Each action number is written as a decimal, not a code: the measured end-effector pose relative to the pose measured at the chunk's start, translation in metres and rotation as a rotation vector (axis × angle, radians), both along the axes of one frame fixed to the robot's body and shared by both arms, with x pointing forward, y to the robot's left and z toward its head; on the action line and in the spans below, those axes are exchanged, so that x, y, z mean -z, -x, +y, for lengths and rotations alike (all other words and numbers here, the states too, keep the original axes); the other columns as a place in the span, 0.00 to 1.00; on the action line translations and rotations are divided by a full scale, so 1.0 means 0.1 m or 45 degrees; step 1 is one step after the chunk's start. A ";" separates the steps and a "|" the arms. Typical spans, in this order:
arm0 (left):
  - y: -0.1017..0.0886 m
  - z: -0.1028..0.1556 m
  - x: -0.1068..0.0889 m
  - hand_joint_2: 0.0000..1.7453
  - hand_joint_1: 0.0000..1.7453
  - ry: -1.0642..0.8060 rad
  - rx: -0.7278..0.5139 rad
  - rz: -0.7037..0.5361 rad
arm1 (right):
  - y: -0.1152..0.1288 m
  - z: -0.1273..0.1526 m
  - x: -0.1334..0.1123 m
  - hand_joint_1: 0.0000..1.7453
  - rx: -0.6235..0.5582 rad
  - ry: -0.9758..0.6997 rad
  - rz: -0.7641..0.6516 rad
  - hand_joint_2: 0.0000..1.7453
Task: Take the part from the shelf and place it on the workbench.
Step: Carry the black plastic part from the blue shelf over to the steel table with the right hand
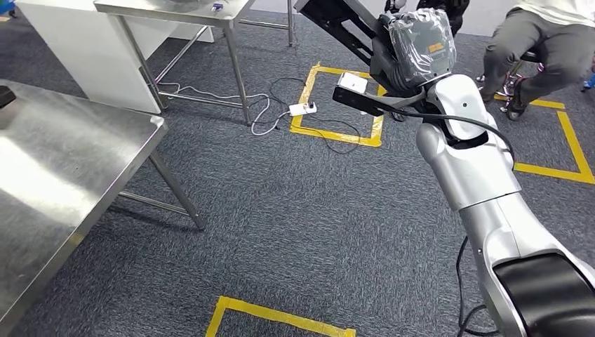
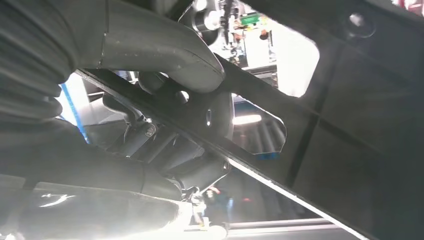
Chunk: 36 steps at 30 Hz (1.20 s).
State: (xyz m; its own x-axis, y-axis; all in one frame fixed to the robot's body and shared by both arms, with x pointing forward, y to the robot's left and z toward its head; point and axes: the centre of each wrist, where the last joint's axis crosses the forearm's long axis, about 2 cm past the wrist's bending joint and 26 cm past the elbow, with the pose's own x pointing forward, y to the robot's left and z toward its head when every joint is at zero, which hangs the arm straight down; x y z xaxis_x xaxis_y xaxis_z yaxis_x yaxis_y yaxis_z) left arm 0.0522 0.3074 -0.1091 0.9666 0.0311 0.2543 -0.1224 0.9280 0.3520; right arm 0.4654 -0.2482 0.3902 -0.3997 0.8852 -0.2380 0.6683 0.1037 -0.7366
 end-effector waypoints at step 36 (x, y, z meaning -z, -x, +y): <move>0.07 -0.34 0.01 1.00 0.00 0.154 -0.043 0.253 | -0.07 0.05 0.03 0.98 -0.013 -0.015 -0.010 1.00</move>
